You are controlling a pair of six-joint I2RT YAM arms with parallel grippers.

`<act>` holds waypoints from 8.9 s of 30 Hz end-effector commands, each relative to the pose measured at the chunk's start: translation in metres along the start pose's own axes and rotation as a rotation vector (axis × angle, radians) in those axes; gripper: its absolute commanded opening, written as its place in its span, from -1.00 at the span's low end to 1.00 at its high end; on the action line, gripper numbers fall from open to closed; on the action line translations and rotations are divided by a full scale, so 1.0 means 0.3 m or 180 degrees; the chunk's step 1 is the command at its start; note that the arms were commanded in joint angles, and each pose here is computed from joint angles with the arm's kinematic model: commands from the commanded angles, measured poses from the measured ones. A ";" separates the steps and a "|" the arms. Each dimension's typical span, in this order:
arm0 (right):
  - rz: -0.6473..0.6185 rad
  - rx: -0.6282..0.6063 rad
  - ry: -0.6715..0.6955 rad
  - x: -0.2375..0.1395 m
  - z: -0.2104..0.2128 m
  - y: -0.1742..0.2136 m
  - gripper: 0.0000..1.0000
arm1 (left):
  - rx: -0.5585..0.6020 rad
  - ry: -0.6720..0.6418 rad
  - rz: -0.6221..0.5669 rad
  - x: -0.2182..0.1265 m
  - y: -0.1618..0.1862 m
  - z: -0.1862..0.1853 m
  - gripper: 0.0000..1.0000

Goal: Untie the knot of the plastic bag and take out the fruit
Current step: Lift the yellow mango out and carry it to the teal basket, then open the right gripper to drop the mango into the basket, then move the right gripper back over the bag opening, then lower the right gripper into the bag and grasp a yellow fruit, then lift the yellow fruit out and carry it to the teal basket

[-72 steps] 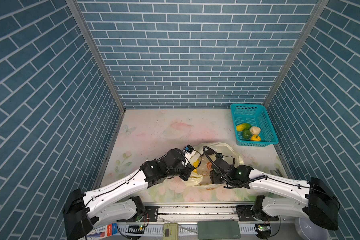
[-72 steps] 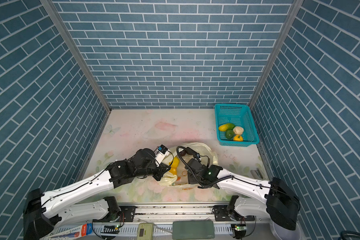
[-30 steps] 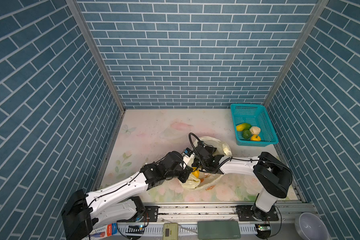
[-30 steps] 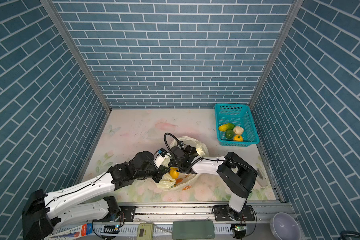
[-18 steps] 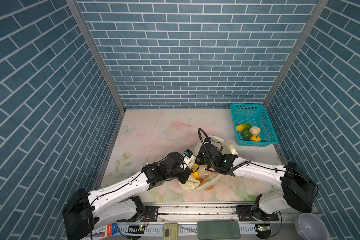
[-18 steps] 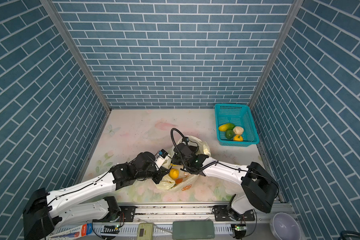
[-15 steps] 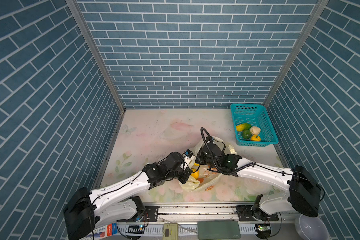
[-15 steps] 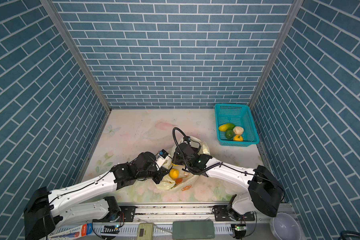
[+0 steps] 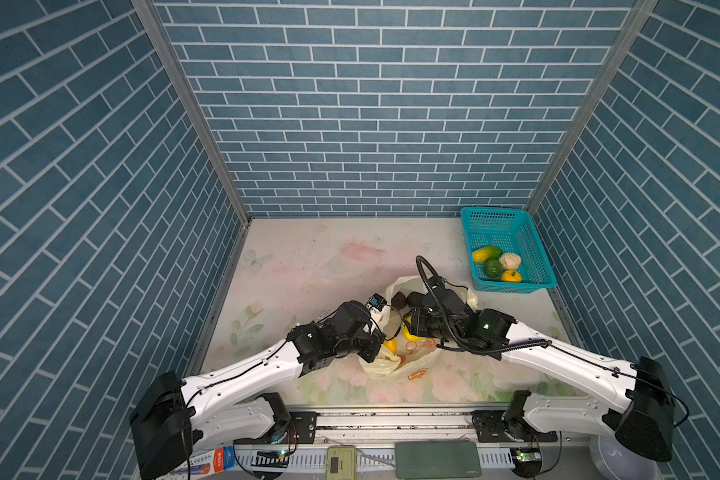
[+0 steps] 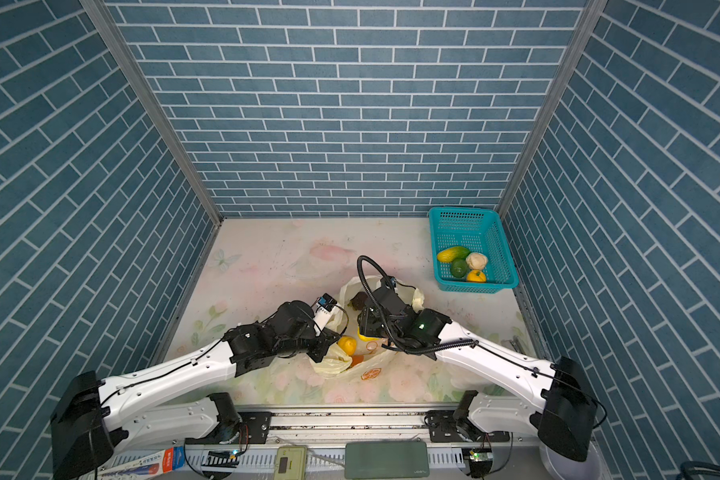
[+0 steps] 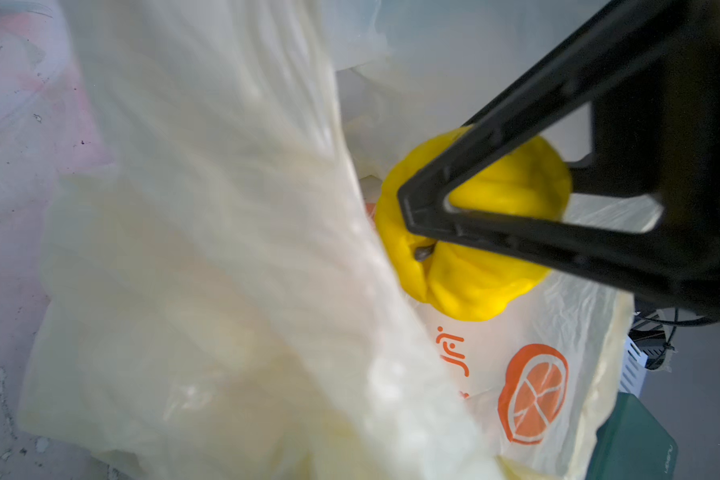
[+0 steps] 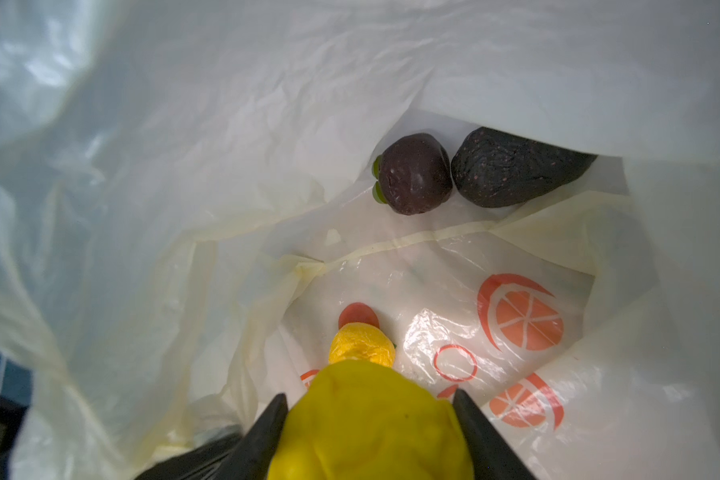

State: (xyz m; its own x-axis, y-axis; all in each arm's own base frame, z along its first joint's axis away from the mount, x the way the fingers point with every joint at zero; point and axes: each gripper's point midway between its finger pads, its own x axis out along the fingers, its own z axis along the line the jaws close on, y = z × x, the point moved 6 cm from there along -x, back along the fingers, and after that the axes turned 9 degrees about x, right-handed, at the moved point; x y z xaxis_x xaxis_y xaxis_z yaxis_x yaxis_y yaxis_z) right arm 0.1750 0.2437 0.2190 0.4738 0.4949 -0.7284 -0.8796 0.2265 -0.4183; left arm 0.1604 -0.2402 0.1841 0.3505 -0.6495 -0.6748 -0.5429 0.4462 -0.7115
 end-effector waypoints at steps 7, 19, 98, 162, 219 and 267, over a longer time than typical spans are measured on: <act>-0.0416 0.0087 -0.0467 -0.258 0.154 -0.194 0.15 | -0.0030 -0.0064 -0.0029 0.001 -0.015 0.009 -1.00; -0.0469 0.0288 -0.0809 -0.251 0.179 -0.333 0.14 | -0.0013 -0.0094 -0.0098 -0.005 -0.045 0.008 -1.00; -0.0467 0.0019 -0.0180 -0.389 0.012 -0.694 0.61 | -0.0229 -0.0754 -0.0252 -0.169 -0.056 0.070 -1.00; -0.0019 -0.1115 0.0433 0.147 -0.137 -0.111 0.53 | -0.0379 -0.0662 0.0009 -0.031 -0.023 0.050 -1.00; -0.0291 -0.0720 -0.0003 0.362 0.028 0.110 0.59 | -0.0487 -0.0732 0.0204 -0.020 0.046 0.100 -1.00; 0.0353 -0.0404 -0.0046 0.245 -0.051 0.136 -0.20 | -0.0726 -0.0985 0.0119 -0.006 -0.047 0.120 -1.00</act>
State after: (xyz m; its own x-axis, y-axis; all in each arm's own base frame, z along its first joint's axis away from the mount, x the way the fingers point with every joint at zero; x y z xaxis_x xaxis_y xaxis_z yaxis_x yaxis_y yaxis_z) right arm 0.1960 0.2910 0.1449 0.4440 0.5579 -0.7011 -0.8859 0.1558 -0.4370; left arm 0.1903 -0.2232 0.1800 0.4960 -0.4201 -0.7599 -0.7039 0.3179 -0.6352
